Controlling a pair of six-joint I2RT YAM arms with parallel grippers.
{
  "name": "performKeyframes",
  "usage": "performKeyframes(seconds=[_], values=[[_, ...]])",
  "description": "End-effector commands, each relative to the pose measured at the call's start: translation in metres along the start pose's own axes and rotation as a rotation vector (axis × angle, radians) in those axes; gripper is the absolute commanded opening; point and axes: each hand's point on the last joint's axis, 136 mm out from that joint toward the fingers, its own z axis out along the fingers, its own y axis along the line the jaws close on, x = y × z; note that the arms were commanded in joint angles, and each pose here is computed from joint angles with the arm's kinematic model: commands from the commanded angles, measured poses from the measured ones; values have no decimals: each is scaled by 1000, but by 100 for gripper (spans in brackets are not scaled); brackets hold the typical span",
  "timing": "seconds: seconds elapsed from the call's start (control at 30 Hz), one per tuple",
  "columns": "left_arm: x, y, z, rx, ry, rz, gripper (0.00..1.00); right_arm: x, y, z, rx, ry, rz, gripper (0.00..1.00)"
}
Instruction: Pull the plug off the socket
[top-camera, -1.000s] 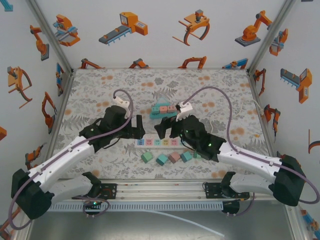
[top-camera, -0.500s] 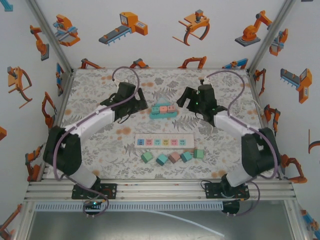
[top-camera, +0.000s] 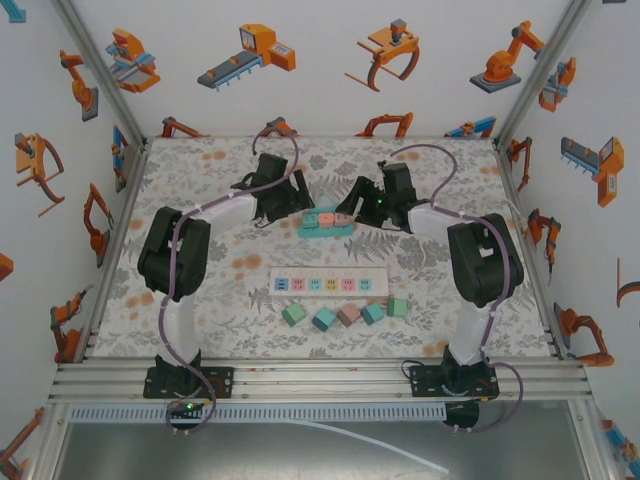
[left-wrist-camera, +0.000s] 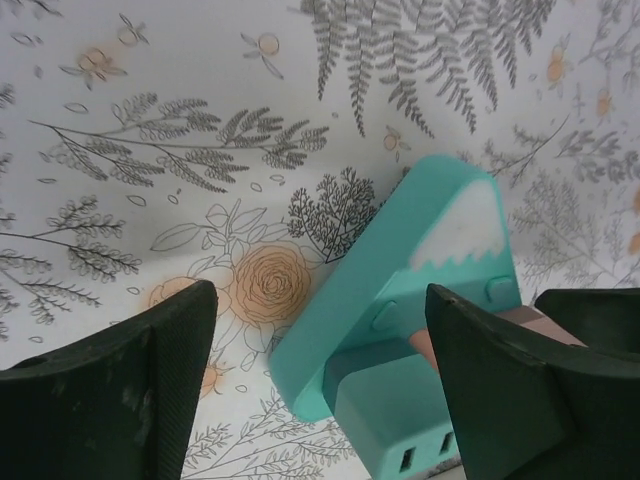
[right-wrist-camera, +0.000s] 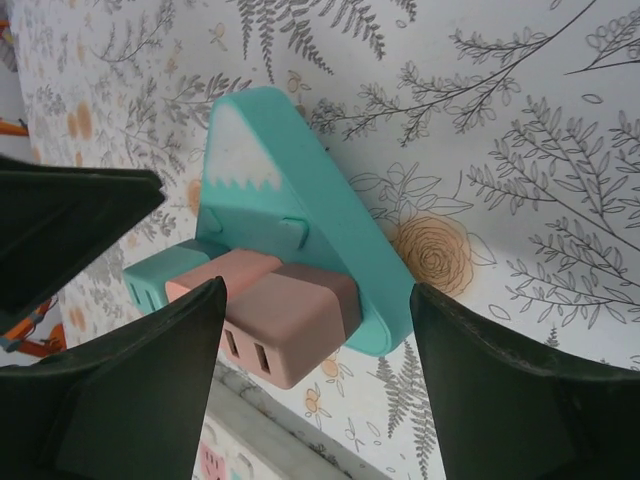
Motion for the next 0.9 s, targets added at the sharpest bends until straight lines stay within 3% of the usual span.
performKeyframes(seconds=[0.0, 0.23, 0.4, 0.57, 0.67, 0.87], values=[[17, -6, -1, 52, 61, 14, 71, 25, 6, 6, -49, 87, -35, 61], [66, 6, -20, 38, 152, 1, 63, 60, 14, 7, -66, 151, -47, 57], [73, -2, -43, 35, 151, 47, 63, 82, 27, -12, -75, 131, -61, 56], [67, -8, -66, -25, 98, 132, 68, 86, 32, -28, -71, 90, -94, 56], [55, -10, -81, -75, 98, 201, 69, 76, 37, -43, -39, 52, -155, 64], [20, -21, -106, -141, 63, 478, 71, 38, 70, -96, -23, -115, -443, 70]])
